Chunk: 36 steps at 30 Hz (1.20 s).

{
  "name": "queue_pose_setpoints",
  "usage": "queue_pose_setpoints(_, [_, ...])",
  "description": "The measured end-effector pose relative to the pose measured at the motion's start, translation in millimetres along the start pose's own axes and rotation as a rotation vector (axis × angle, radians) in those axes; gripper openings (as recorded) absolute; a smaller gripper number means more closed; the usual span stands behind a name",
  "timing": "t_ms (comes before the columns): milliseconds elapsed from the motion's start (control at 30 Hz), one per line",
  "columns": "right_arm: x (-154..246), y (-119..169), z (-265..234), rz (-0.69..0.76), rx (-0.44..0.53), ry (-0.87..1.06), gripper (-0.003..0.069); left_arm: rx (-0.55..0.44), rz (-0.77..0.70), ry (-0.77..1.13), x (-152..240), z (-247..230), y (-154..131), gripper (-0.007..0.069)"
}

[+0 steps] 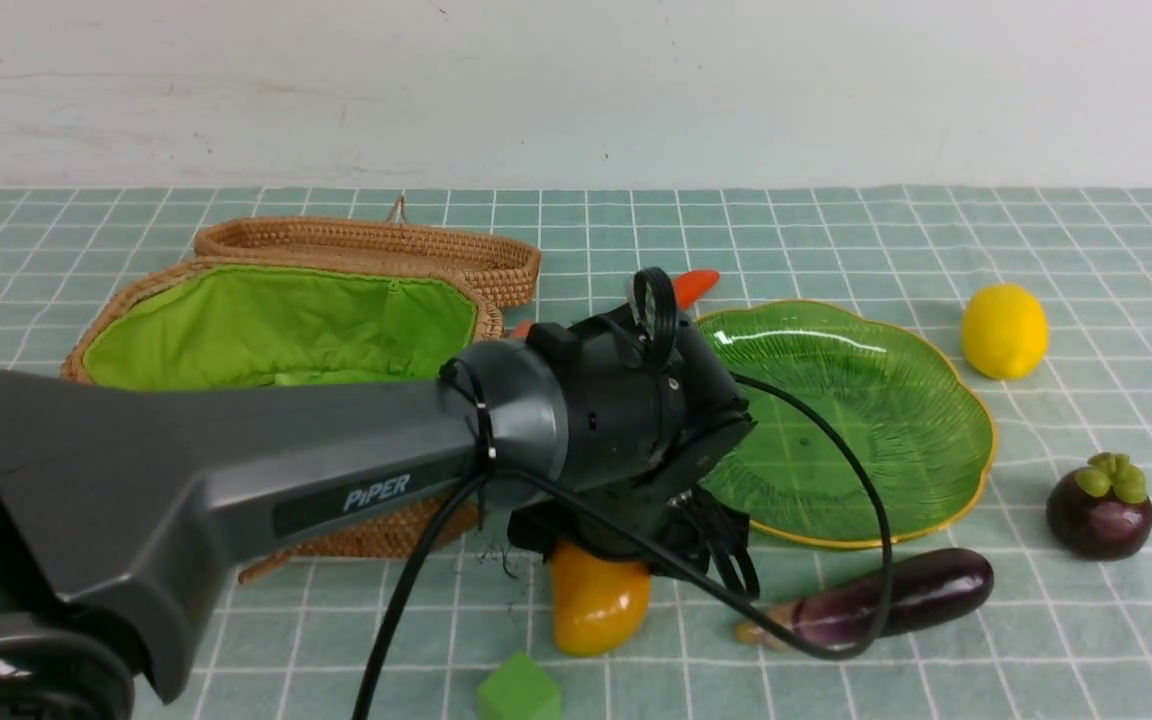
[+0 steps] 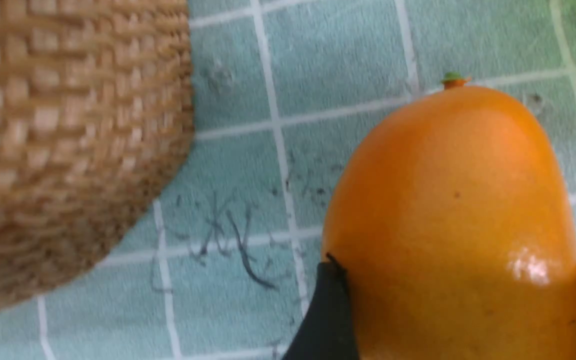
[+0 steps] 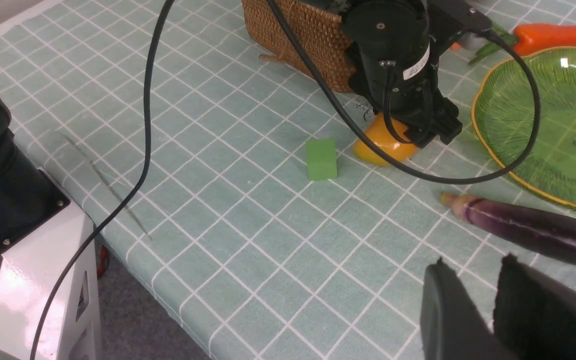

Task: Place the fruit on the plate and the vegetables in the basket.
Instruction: Grab the mango with your left arm and place it on the right plate

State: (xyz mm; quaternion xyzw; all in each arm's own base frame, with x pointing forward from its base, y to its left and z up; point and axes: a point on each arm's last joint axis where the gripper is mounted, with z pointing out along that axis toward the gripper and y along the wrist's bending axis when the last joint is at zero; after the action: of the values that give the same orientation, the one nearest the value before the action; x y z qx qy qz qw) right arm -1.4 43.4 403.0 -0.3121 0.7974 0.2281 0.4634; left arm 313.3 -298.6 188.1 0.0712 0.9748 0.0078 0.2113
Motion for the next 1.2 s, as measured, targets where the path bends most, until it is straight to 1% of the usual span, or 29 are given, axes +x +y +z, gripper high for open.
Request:
queue_pose_setpoints(33, [0,0,0,-0.001,0.000,0.000,0.0161,0.002,-0.007,0.009,1,0,0,0.0622])
queue_pose_setpoints(100, [0,0,0,-0.003,0.000,0.000,0.0161,0.002,-0.011,0.016,2,0,0,0.0628])
queue_pose_setpoints(267, [0,0,0,-0.010,0.001,-0.002,0.0161,0.001,-0.014,0.021,2,0,0,0.0626])
queue_pose_setpoints(367, [0,0,0,-0.023,0.001,-0.002,0.0161,0.004,-0.012,0.019,2,1,-1,0.0613])
queue_pose_setpoints(467, [-1,0,0,-0.026,0.004,-0.010,0.0161,-0.005,-0.004,0.024,3,6,-2,0.0575])
queue_pose_setpoints(533, [-1,0,0,-0.026,0.004,-0.010,0.0161,-0.006,-0.004,0.025,4,7,-2,0.0567])
queue_pose_setpoints(733, [-1,-1,0,-0.026,0.005,-0.011,0.0161,-0.002,-0.007,0.032,4,5,-2,0.0567])
queue_pose_setpoints(867, [-2,-1,0,-0.026,0.009,-0.020,0.0161,0.006,0.016,0.037,3,0,-1,0.0567])
queue_pose_setpoints(967, [-3,-4,0,-0.012,0.047,-0.037,0.0161,0.019,0.005,0.041,0,-18,2,0.0567])
queue_pose_setpoints(1000, [-4,-6,0,-0.002,0.061,-0.043,0.0161,0.031,0.005,0.027,-3,-26,2,0.0567])
queue_pose_setpoints(1033, [-4,-9,0,0.014,0.098,-0.050,0.0161,0.059,0.007,-0.009,-11,-41,2,0.0567])
queue_pose_setpoints(1067, [-5,-10,0,0.023,0.105,-0.055,0.0161,0.066,0.012,-0.019,-13,-45,3,0.0567])
queue_pose_setpoints(1133, [-6,-17,-2,0.064,0.183,-0.072,0.0161,0.134,0.058,-0.113,-30,-76,1,0.0567])
queue_pose_setpoints(1200, [-6,-21,-2,0.087,0.224,-0.081,0.0161,0.205,0.112,-0.196,-43,-93,-5,0.0567])
